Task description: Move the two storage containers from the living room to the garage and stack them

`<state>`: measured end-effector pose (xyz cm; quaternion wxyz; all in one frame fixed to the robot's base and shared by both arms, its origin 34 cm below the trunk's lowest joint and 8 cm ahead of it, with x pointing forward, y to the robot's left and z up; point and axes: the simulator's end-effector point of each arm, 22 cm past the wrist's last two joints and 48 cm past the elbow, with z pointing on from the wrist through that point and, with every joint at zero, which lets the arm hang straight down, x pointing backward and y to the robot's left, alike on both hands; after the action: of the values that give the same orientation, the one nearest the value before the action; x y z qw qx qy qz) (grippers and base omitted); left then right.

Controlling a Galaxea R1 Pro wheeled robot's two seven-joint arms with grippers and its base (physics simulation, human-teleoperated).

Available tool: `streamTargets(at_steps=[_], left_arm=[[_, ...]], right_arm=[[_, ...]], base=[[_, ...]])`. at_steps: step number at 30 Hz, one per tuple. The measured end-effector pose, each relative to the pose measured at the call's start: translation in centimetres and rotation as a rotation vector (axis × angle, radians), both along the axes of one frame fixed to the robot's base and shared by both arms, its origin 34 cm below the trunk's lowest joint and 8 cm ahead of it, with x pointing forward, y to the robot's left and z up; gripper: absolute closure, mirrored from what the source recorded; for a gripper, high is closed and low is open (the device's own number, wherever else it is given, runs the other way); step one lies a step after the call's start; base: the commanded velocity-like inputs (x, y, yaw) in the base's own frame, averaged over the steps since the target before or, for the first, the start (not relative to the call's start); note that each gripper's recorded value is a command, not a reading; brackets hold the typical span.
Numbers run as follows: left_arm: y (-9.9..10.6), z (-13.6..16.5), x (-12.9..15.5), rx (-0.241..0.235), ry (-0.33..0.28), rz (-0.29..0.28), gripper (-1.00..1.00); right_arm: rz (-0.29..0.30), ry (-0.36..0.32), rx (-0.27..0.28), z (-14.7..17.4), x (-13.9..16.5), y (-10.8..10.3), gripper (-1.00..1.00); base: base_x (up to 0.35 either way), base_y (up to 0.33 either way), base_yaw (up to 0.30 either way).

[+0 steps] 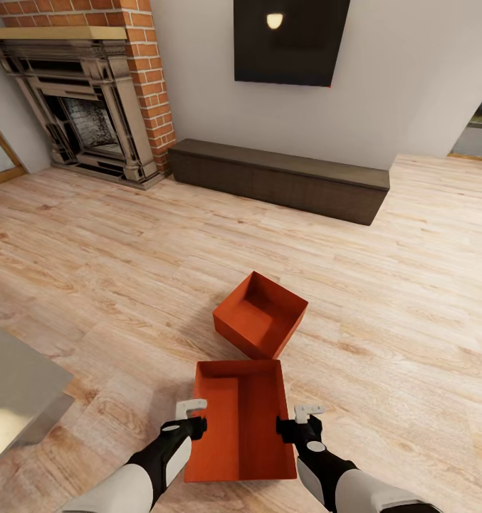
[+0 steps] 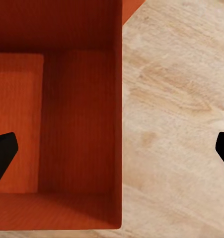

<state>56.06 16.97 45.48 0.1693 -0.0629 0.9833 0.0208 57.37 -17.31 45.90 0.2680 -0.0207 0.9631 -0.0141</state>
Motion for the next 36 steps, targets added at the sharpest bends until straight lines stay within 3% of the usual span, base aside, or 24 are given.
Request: streamTargets(at_steps=[36], left_arm=[[0.8, -5.9, -1.2, 0.011, 0.013, 0.004, -1.00]], right_arm=[[0.004, -0.004, 0.001, -5.4, -0.3, 0.1, -1.00]], base=[[0.000, 0.000, 0.000]])
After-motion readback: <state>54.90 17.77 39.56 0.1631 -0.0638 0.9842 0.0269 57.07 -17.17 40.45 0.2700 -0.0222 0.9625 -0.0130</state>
